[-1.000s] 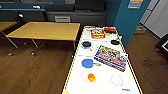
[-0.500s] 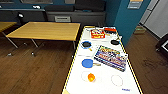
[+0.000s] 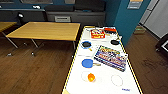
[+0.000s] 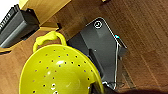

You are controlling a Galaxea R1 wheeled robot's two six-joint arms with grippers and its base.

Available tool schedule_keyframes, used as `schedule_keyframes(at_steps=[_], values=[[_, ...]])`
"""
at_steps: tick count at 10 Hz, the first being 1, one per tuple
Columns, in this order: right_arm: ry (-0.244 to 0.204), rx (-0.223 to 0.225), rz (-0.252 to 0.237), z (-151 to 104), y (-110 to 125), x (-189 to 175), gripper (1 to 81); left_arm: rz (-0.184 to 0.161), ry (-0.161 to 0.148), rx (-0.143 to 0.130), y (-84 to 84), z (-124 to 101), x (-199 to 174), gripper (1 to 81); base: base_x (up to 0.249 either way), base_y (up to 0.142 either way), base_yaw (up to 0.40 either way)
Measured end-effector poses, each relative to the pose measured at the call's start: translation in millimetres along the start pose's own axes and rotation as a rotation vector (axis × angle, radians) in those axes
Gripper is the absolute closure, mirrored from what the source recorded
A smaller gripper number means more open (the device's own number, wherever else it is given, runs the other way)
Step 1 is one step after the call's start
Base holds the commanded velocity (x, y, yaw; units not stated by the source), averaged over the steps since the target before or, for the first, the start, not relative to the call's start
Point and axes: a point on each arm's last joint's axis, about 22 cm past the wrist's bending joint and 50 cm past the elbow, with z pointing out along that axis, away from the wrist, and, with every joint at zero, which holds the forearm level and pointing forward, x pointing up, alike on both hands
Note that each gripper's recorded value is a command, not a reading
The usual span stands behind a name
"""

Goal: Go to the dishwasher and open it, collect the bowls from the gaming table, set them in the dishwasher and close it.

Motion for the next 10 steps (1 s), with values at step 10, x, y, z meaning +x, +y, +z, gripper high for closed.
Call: schedule_keyframes(at_steps=[10], values=[[0.041, 0.036, 0.002, 30.4, -8.5, -1.3, 81.1, 0.029, 0.239, -0.164, 161.3, -88.3, 272.7, 1.0, 0.0, 0.0, 0.0]])
